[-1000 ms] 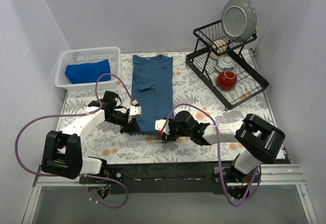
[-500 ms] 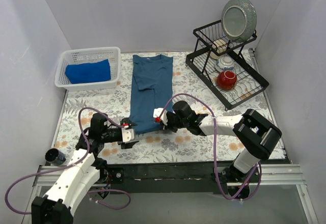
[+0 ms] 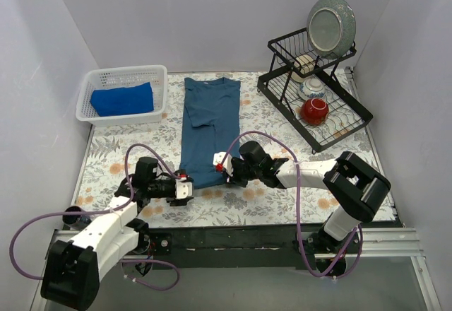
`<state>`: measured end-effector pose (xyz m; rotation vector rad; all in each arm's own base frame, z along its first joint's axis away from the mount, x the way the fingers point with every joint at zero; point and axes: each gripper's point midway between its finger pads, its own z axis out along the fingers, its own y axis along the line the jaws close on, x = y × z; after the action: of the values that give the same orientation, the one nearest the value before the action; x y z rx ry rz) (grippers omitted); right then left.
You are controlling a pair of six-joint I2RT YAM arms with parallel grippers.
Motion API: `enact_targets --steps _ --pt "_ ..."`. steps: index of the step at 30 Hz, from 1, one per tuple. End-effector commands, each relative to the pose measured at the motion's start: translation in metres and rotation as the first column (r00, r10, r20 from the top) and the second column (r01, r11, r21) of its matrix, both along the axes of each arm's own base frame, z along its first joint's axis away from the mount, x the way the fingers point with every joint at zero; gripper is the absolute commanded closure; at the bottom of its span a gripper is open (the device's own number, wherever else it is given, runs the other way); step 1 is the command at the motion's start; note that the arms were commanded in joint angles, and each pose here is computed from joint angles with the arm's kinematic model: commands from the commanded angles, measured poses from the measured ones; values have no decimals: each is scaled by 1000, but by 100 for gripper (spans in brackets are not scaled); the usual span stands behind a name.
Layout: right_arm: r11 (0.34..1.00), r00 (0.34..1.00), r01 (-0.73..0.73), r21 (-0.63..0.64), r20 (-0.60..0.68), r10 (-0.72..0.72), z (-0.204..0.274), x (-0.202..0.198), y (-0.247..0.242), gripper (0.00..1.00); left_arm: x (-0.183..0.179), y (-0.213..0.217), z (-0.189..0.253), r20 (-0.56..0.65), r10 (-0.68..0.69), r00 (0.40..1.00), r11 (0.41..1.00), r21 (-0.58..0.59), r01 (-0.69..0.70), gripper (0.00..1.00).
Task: Roll the t-shirts
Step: Roll the T-shirt to the center of the board.
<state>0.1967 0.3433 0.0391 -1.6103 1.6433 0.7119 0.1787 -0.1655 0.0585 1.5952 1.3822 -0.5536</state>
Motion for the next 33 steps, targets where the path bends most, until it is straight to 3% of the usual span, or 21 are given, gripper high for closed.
enact_targets --steps 1,6,7,10,14,16,18,19,21,25,33 --pt "999 1000 -20 33 -7 20 11 -5 2 96 1 -2 -8 32 -66 997 997 39 64 44" --pt "999 999 -42 0 -6 42 2 -9 -6 95 16 2 -14 -49 32 998 997 65 -29 62" --pt "999 999 -45 -9 -2 45 1 -9 -9 94 19 4 -14 -69 50 996 996 80 -44 72" --pt "998 998 -47 -44 -44 45 -1 -12 -18 92 26 11 -14 -174 133 976 984 143 -109 87" --pt "993 991 -112 -43 -73 109 11 -19 -27 91 11 12 4 -306 125 944 986 145 -84 97" --pt "986 980 -160 -50 -131 153 16 -32 -35 91 11 7 22 -336 92 937 991 127 -52 99" --pt "981 973 -187 -46 -147 178 25 -32 -38 91 -14 8 23 -477 68 876 990 141 0 100" --pt "976 963 -213 -36 -176 204 28 -38 -39 90 -9 6 37 -478 50 877 991 133 16 100" --pt "970 948 -237 -53 -232 219 31 -43 -50 89 -30 5 42 -610 27 792 990 129 66 100" --pt "956 909 -291 -44 -324 262 37 -55 -61 89 -44 4 51 -729 13 684 986 121 111 100" --pt "919 806 -393 -26 -491 330 26 -58 -73 96 -19 3 34 -798 60 600 985 146 96 100"
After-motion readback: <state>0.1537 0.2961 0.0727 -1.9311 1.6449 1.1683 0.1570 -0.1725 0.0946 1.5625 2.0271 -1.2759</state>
